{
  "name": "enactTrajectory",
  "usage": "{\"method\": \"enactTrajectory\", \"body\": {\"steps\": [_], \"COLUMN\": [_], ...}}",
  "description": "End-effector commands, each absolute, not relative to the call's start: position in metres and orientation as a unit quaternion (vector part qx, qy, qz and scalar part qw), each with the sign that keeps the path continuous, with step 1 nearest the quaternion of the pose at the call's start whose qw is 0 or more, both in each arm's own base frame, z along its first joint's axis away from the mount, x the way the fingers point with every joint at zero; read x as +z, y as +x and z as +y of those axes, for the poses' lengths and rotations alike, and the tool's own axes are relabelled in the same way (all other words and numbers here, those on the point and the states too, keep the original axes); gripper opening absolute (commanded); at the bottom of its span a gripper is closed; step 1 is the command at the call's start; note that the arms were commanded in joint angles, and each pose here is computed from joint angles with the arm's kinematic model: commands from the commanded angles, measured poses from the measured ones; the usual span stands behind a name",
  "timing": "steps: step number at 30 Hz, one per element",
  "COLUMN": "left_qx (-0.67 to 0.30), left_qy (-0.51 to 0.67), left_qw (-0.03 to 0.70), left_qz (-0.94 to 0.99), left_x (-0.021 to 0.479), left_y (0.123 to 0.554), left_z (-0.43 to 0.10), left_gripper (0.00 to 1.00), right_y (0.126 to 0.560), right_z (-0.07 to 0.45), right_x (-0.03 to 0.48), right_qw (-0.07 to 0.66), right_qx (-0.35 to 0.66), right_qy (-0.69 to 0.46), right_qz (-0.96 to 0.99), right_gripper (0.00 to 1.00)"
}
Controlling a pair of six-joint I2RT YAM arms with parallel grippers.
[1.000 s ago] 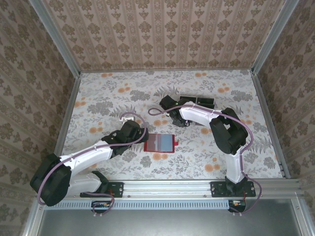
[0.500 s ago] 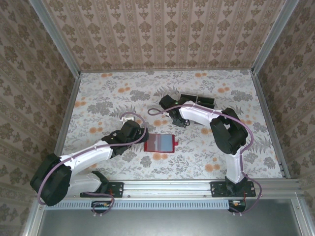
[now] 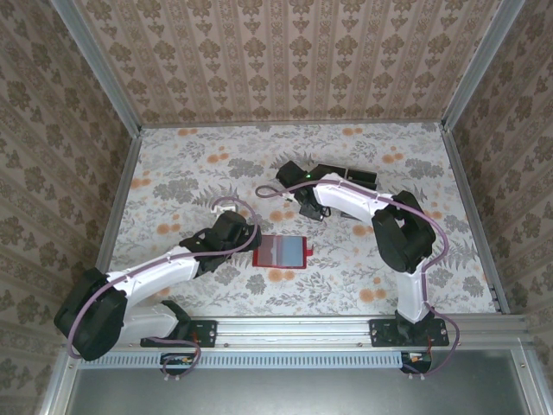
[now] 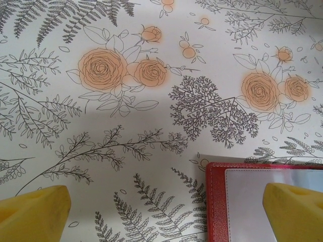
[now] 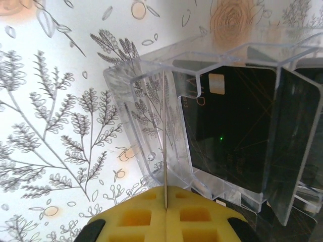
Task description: Put the credit cards into the card holder
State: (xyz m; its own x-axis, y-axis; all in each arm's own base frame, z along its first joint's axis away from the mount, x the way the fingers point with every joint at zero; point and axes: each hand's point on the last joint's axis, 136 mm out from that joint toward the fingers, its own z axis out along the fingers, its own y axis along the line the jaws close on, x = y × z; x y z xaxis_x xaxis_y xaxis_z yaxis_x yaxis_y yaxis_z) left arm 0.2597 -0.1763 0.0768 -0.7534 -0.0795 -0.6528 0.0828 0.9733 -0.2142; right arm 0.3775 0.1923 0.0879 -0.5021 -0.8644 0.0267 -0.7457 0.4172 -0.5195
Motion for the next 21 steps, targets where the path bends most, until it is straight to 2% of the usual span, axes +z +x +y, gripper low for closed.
{"method": "enactTrajectory", "body": {"steps": [1,6,10,16,21], "left_qx": [-0.108,-0.096,-0.086,-0.078,-0.068], "left_qy": [0.007,0.027,0.044,0.061,0.072], "left_qw": [0.363,0.364,0.361,0.357,0.351], "left_qz": [0.925,0.926,0.928,0.929,0.931], "left_x": [0.089,0.095,0.097,0.096,0.089], "left_y": [0.266,0.263,0.257,0.249,0.244], "left_z": [-0.176,-0.172,-0.166,-0.159,-0.156], "left_gripper": [1.00,1.00,1.00,1.00,1.00], "right_y": [0.368,0.357,0.340,0.306,0.278], "right_z": [0.206,0.226,0.247,0.270,0.289], "right_x": [0.135,0.171,0.192,0.204,0.183], "right_qw": [0.161,0.204,0.228,0.256,0.237], "right_qx": [-0.218,-0.194,-0.130,0.042,0.212], "right_qy": [-0.481,-0.465,-0.420,-0.280,-0.149], "right_qz": [0.834,0.839,0.869,0.924,0.936], "right_gripper": [0.00,0.00,0.00,0.00,0.00]}}
